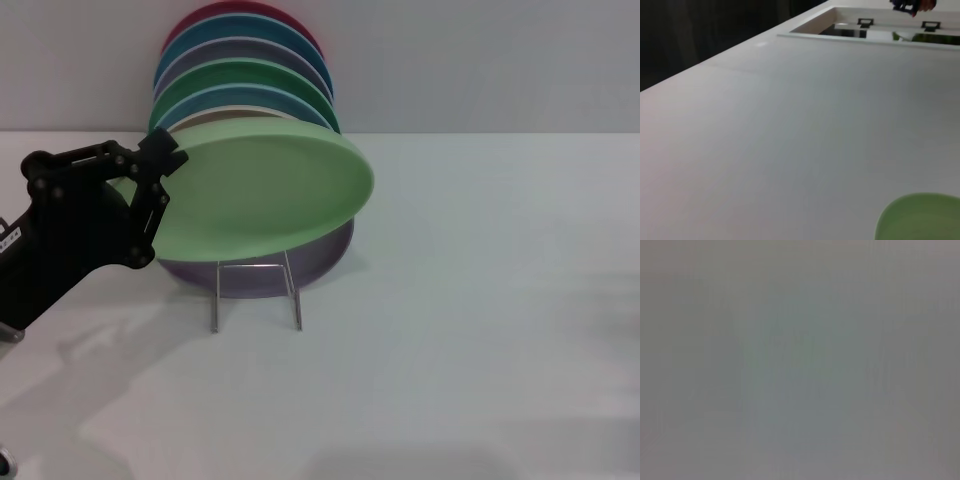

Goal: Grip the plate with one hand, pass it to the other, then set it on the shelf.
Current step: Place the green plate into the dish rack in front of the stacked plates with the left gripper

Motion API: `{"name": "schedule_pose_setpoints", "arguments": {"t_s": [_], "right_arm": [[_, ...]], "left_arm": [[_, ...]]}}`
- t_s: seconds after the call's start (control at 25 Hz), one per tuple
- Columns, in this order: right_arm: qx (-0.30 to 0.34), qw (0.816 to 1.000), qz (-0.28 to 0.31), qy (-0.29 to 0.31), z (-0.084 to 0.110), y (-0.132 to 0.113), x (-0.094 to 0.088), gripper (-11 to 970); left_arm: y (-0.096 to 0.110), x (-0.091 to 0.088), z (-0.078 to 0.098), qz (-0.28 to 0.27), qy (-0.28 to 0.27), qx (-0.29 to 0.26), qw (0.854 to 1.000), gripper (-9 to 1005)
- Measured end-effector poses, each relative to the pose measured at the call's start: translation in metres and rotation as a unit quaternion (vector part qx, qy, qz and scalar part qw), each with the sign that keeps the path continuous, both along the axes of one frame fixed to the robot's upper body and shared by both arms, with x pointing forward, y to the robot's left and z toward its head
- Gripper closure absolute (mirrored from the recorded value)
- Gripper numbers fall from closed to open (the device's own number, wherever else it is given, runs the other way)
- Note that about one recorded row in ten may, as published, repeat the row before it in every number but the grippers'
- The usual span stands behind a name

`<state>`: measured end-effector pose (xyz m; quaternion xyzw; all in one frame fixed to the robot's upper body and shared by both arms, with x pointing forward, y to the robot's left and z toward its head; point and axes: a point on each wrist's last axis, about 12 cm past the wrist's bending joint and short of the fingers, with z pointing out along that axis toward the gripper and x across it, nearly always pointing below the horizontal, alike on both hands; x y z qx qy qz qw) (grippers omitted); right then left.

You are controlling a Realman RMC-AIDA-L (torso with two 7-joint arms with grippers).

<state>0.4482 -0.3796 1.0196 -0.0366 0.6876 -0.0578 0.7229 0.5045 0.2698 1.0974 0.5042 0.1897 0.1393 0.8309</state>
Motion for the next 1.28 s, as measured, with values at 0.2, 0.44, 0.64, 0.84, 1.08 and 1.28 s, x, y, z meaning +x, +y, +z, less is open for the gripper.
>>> {"name": "schedule_pose_setpoints", "arguments": {"t_s": [0.2, 0.44, 0.64, 0.84, 1.08, 1.28], "right_arm": [[0.001, 1.0, 0.0, 0.001, 0.0, 0.001, 0.0, 579], [0.002, 1.0, 0.0, 0.001, -0.001, 0.001, 0.0, 579], [0.002, 1.0, 0.0, -0.001, 0.0, 0.002, 0.001, 578], [0.002, 1.0, 0.0, -0.005, 0.002, 0.001, 0.004, 578], [0.002, 1.0, -0.002, -0.005, 0.003, 0.0, 0.007, 578], [0.002, 1.0, -0.005, -0.006, 0.004, -0.001, 0.008, 579]], "left_arm": [[-0.002, 0.007, 0.003, -0.009, 0.001, 0.018, 1.0, 938], [-0.005, 0.013, 0.001, -0.013, 0.009, 0.034, 0.999, 935], [-0.006, 0.013, 0.0, -0.013, 0.014, 0.04, 0.999, 932], [-0.005, 0.014, -0.004, -0.006, 0.025, 0.049, 0.998, 930], [-0.007, 0.014, -0.009, -0.003, 0.039, 0.06, 0.997, 927], [-0.008, 0.012, -0.012, -0.006, 0.045, 0.065, 0.997, 925]]}}
